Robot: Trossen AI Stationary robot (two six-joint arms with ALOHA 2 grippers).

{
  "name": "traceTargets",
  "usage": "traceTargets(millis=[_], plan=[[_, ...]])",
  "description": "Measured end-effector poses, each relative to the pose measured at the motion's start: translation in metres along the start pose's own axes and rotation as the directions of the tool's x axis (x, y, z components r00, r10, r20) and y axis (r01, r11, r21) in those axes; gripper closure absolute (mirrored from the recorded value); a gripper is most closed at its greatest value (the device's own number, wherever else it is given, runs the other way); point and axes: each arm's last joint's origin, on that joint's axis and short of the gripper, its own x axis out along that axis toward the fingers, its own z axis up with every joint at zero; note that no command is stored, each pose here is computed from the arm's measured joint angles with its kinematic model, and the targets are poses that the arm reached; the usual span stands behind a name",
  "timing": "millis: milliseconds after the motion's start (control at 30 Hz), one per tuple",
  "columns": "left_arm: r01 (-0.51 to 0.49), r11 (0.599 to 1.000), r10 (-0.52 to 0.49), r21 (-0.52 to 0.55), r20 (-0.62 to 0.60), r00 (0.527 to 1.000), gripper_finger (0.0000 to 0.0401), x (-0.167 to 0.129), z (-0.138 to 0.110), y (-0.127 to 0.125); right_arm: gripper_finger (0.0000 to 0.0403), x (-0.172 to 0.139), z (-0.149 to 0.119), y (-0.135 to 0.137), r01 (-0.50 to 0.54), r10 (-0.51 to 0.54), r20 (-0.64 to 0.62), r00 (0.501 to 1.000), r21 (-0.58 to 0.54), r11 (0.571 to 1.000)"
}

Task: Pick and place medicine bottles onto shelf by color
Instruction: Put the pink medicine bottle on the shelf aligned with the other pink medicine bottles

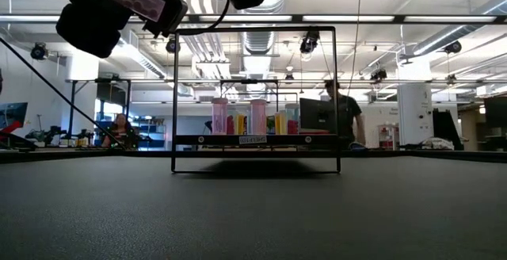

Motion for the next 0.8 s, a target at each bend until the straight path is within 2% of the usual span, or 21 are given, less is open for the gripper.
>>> traceTargets(millis=[300, 467, 633, 800], plan=[[-0.003, 1.0, 0.003, -0.008, 0.001, 1.0, 0.0295, 0.0, 0.001, 0.002, 0.0296, 0.001, -0.003, -0.004, 0.009, -0.009, -0.007, 1.0, 0.046, 0.999], [-0.005, 1.0, 0.005, 0.006, 0.001, 1.0, 0.0295, 0.001, 0.002, 0.003, 0.0314, 0.001, -0.004, -0.003, 0.003, -0.002, -0.017, 1.0, 0.084, 0.996], [0.01, 1.0, -0.011, 0.026, 0.015, 1.0, 0.0295, 0.0, 0.004, 0.001, 0.03, 0.001, -0.007, -0.001, -0.018, 0.022, -0.047, 0.999, 0.086, 0.996], [0.1, 0.983, -0.11, 0.152, 0.055, 0.992, 0.0295, -0.003, 0.009, -0.015, 0.0264, 0.0, -0.007, 0.0, -0.026, 0.03, -0.057, 0.998, 0.08, 0.996]])
